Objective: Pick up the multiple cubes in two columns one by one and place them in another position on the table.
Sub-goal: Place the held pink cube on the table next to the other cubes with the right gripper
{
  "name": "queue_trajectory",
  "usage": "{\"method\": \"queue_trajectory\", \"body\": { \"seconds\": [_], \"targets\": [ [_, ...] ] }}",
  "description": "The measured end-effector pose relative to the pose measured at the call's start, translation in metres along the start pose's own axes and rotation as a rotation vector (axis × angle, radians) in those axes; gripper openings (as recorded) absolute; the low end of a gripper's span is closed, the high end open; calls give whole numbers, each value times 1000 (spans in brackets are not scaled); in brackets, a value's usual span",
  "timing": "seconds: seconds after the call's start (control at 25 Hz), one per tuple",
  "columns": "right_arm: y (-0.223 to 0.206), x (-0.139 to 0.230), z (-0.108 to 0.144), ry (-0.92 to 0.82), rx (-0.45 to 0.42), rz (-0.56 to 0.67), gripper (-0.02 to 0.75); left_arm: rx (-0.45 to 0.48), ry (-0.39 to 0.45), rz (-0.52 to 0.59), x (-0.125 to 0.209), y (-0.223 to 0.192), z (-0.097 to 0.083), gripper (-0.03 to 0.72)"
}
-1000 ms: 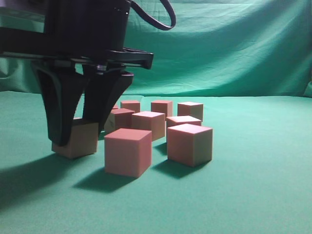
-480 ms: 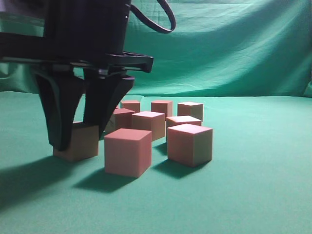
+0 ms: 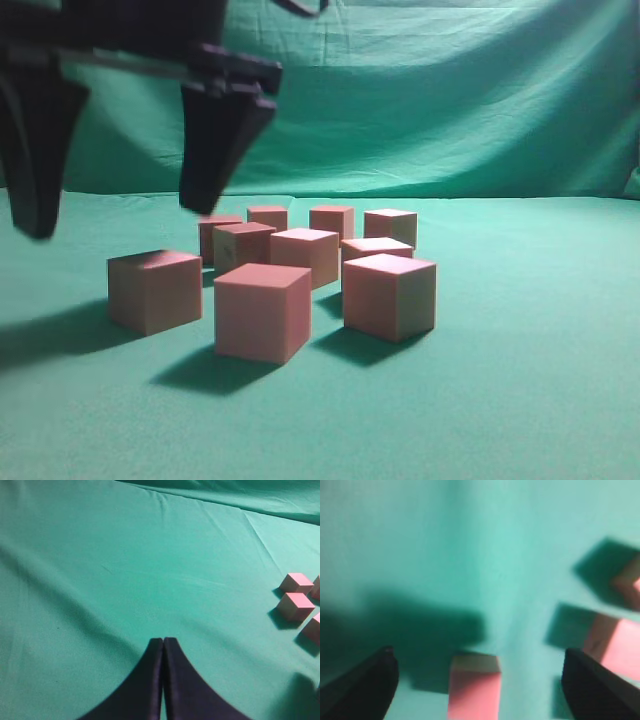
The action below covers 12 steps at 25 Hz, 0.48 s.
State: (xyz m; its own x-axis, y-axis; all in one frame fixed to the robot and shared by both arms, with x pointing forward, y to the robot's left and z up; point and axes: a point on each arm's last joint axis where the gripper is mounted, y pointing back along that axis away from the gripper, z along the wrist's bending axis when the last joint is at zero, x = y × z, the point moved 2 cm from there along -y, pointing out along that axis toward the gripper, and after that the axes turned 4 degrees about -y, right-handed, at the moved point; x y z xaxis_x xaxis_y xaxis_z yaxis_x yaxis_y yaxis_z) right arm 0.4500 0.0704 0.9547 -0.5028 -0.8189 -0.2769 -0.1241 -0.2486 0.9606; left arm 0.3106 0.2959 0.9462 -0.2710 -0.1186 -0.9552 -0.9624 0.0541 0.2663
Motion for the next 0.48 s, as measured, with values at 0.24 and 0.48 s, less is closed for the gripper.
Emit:
{"method": "queue_trajectory", "body": {
  "seconds": [0.24, 0.48],
  "targets": [
    [55, -35, -1, 21, 23, -71, 567, 0, 0, 0, 0, 0, 0, 0],
    [134, -66, 1, 6, 21, -218, 240, 0, 0, 0, 0, 0, 0, 0]
  ]
}}
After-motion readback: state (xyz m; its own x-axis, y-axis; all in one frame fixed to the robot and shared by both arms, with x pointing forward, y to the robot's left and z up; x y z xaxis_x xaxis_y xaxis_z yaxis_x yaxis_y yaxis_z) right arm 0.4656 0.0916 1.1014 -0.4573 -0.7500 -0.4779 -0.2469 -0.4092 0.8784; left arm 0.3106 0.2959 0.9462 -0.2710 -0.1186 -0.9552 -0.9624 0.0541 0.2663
